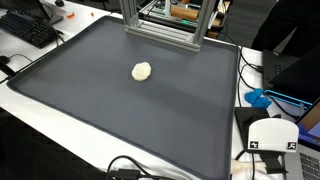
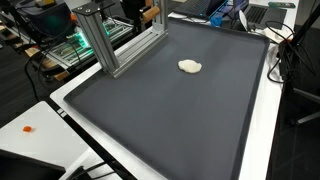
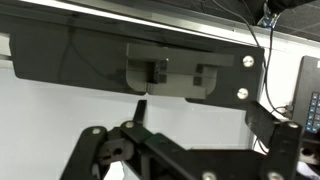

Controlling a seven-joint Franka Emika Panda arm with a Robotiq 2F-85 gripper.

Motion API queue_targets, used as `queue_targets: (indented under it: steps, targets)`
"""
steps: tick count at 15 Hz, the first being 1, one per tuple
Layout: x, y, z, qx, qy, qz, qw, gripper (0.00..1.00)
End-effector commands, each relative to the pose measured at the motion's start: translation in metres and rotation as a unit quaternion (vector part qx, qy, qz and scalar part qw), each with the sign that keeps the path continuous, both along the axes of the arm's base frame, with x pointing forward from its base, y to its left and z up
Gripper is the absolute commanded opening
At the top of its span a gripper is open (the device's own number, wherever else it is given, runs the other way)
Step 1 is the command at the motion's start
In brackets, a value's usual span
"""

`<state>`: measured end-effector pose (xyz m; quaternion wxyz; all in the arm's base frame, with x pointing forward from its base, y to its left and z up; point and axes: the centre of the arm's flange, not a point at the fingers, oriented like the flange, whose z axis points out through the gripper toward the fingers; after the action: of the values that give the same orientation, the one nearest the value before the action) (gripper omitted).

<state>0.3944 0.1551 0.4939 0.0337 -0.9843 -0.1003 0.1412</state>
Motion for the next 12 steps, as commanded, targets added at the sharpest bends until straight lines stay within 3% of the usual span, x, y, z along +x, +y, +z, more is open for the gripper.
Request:
queue_targets:
  steps: [1,7,12]
  targets:
    - [0.013,-0.003,0.013,0.004,-0.065,-0.008,0.9978,1.0]
    - [0.052,-0.005,0.011,-0.026,-0.235,-0.005,0.9716,1.0]
    - [0.064,-0.011,-0.001,-0.047,-0.267,-0.051,0.9612,1.0]
